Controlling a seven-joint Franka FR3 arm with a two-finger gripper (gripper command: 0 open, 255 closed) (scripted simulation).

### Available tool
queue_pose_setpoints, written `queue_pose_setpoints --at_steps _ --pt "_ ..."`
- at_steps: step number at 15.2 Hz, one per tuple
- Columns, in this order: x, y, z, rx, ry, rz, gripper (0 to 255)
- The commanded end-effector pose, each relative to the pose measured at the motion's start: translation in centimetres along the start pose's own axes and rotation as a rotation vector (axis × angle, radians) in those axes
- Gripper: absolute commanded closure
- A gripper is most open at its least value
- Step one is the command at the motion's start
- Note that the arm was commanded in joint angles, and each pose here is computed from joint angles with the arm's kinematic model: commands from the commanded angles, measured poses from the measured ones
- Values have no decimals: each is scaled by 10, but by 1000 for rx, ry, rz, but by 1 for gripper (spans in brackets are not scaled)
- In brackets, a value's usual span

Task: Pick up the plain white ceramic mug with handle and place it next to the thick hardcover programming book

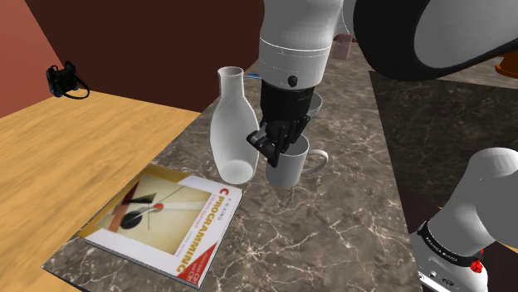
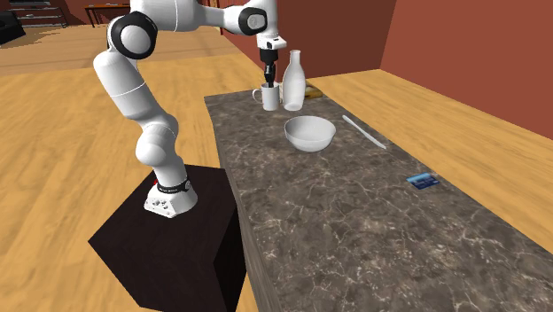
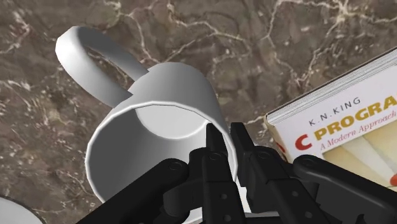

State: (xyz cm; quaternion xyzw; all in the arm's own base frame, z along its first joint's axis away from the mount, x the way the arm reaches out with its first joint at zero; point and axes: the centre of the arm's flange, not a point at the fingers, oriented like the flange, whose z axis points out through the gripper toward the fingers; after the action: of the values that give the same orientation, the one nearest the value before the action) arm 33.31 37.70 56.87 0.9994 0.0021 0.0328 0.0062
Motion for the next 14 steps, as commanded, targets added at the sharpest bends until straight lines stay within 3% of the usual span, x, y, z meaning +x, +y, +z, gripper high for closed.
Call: queue_pose_setpoints --at_steps 1,9,10,14 --pt "0 -1 12 0 0 0 255" --pt "0 -1 12 0 0 0 255" --pt "0 -1 12 0 0 0 0" --pt "0 -1 12 0 0 0 0"
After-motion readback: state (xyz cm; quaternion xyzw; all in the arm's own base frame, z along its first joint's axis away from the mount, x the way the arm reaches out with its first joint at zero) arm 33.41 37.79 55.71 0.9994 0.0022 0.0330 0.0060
